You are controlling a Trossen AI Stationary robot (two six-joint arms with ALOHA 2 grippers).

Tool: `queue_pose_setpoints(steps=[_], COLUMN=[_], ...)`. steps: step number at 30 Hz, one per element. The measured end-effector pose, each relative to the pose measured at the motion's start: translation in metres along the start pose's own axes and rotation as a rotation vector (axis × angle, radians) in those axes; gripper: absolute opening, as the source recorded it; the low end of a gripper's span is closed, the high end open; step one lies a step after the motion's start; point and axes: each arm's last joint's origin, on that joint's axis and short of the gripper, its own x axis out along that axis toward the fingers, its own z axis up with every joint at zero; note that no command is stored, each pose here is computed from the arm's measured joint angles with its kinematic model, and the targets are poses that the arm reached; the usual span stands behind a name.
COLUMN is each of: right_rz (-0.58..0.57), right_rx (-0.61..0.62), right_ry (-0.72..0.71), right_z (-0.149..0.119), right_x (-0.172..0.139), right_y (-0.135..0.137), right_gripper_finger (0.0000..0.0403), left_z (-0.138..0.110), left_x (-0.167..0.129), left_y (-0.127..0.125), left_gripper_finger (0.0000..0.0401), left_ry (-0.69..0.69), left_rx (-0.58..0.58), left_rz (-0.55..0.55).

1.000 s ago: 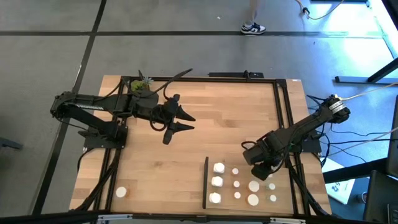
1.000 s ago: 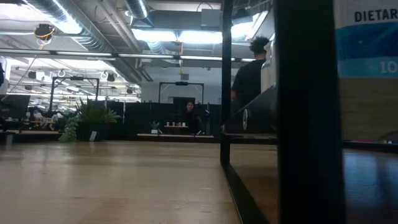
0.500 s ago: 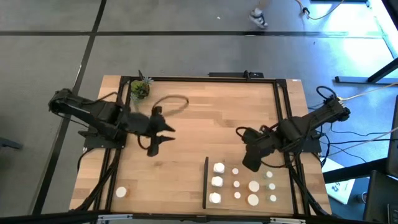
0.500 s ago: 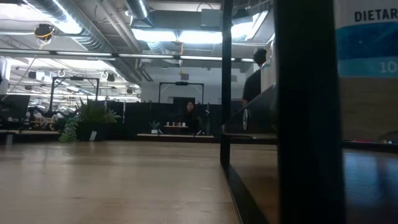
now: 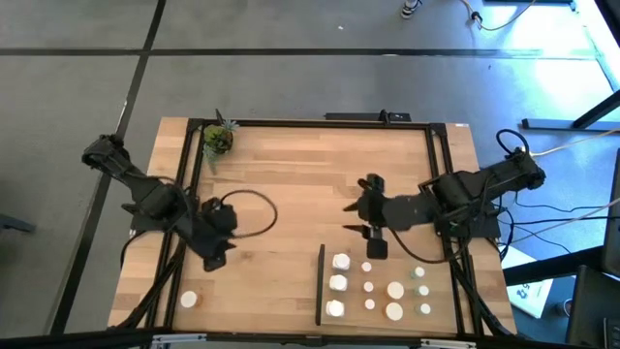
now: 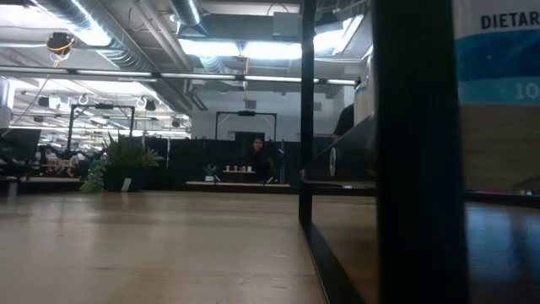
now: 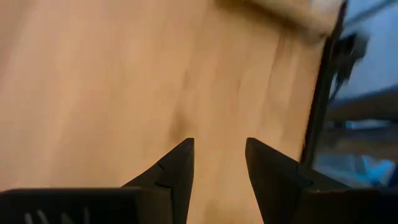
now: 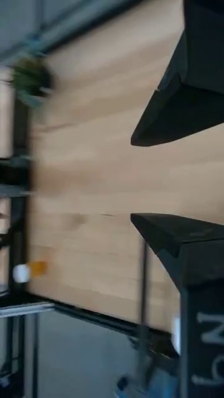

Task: Pick and place medicine bottles onto shelf by color
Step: Put the orange pill bottle on the shelf

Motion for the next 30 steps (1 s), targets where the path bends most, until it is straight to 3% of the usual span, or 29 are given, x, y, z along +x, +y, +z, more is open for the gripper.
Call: queue_pose_setpoints(steps=[7,11,21,30], right_rz=[0.165,0.186,0.205,0.205], right_rx=[-0.103,-0.134,-0.174,-0.175], right_ry=[-0.138,-0.154,-0.154,-0.152], right_z=[0.02,0.023,0.024,0.024], right_x=[0.005,0.007,0.01,0.01], right_y=[-0.011,-0.017,-0.024,-0.024], right_gripper_finger=[0.0188,0.0188,0.0188,0.0188], left_z=[-0.036,-0.051,-0.087,-0.111], left_x=[0.001,0.004,0.016,0.024], left_y=[-0.014,-0.026,-0.056,-0.069], left_gripper_finger=[0.0137,0.0137,0.0137,0.0137], left_ry=[0.256,0.335,0.392,0.414], left_rx=[-0.147,-0.207,-0.207,-0.17], left_rz=[0.029,0.042,0.079,0.125])
